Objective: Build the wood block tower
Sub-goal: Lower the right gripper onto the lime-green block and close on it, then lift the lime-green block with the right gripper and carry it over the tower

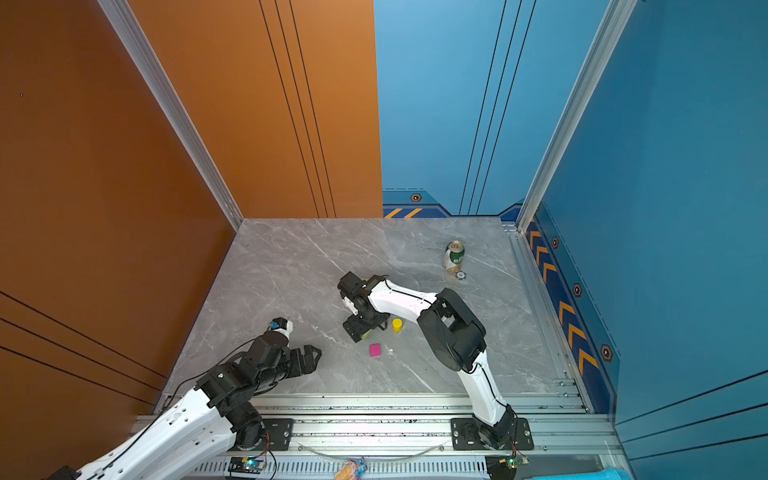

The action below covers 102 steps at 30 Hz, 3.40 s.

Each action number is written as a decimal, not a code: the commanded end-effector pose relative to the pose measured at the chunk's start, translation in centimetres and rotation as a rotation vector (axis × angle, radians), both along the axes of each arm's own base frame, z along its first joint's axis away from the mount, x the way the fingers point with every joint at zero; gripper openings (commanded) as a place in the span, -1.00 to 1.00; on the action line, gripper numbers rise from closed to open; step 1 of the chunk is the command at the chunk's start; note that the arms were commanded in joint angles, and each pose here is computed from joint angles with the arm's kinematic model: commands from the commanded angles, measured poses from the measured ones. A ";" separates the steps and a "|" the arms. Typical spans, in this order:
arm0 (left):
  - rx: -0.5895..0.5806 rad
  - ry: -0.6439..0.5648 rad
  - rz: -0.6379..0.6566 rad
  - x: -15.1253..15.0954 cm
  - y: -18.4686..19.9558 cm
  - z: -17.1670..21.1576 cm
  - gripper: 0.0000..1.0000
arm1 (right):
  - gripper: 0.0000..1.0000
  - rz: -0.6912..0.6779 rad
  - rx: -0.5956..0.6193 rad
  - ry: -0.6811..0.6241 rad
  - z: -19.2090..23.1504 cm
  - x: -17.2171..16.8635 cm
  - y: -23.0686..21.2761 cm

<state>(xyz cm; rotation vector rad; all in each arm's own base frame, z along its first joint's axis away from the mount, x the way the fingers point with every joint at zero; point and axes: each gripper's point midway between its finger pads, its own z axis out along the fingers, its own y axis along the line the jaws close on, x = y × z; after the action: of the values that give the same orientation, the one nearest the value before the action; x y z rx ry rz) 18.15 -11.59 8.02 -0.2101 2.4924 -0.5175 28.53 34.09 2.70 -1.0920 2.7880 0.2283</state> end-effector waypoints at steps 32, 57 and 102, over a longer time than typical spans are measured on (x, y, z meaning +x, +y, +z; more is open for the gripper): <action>-0.014 0.005 -0.010 -0.5 0.0 0.0 0.96 | 0.14 -0.036 -0.130 -0.046 -0.9 -0.2 -2.1; 0.006 -0.066 -0.042 1.6 -0.7 3.3 0.96 | 0.07 -0.414 0.002 -0.242 9.6 3.8 -3.6; -0.118 -0.037 -0.008 3.7 -1.0 3.5 0.96 | 0.08 -0.638 -0.017 -0.235 6.2 10.5 -1.4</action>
<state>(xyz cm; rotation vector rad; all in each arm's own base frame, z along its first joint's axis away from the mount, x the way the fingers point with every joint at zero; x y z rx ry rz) 21.39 -12.13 10.96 -0.2494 2.4475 -0.6280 39.14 33.01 9.30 -0.2050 2.7234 0.0174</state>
